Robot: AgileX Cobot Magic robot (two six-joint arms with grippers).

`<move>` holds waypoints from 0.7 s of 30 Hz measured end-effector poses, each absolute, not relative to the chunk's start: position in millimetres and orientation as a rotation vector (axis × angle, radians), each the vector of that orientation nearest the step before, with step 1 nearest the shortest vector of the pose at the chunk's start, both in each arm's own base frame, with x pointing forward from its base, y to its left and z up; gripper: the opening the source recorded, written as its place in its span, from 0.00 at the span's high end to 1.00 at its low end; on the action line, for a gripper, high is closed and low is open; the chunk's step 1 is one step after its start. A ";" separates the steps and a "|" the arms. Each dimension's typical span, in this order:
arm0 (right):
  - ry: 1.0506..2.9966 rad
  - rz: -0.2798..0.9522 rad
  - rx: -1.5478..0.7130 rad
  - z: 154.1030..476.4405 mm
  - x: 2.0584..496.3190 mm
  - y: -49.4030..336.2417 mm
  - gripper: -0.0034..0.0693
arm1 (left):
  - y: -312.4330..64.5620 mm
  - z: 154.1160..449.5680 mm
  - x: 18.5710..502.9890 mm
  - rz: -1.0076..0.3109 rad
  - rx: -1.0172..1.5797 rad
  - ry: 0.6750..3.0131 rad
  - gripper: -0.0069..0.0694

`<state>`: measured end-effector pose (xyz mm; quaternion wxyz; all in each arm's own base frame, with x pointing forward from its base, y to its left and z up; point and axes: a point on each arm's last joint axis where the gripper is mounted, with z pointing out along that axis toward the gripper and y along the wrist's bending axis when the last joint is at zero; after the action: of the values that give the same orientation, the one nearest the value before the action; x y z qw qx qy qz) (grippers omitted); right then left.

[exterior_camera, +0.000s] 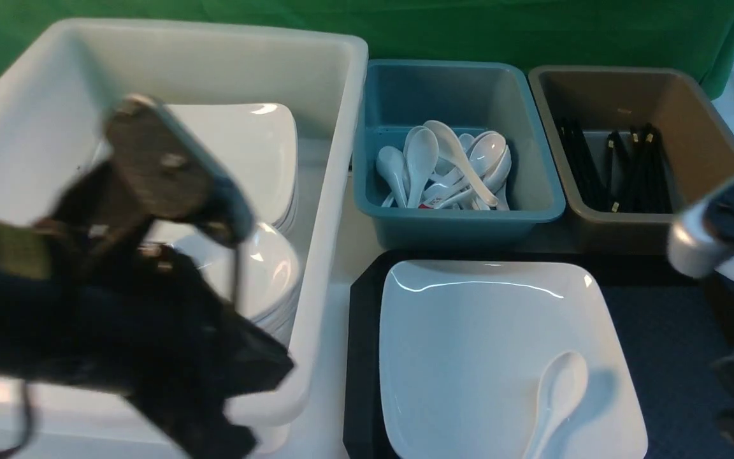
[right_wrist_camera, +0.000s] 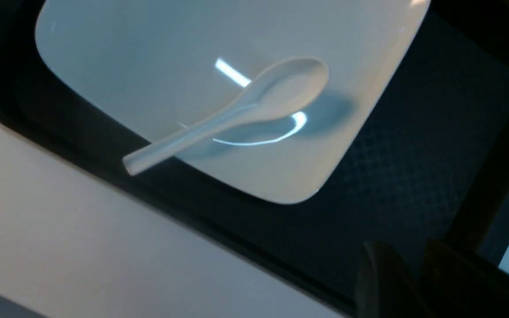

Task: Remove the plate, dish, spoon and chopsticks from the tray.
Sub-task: Use the left arm to grab a soup spoon from the plate

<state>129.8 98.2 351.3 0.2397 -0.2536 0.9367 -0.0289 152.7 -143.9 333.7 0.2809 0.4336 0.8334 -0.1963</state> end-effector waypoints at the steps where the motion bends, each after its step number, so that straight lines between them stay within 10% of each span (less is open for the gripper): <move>1: 2.555 -0.055 -0.670 351.2 121.5 90.1 0.71 | -162.1 324.5 162.6 -0.551 1.181 2.264 0.90; 11: 2.322 0.195 -0.511 371.8 56.5 24.3 0.70 | -314.8 249.3 198.7 -0.494 1.293 2.399 0.84; 21: 2.183 0.287 -0.485 377.3 27.9 -4.6 0.70 | -368.6 199.1 232.3 -0.441 1.302 2.527 0.40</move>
<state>27.9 -4.6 377.3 0.4293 -0.1945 0.8745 0.1148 232.3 -368.6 199.1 0.1322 0.4485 0.8708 -0.1521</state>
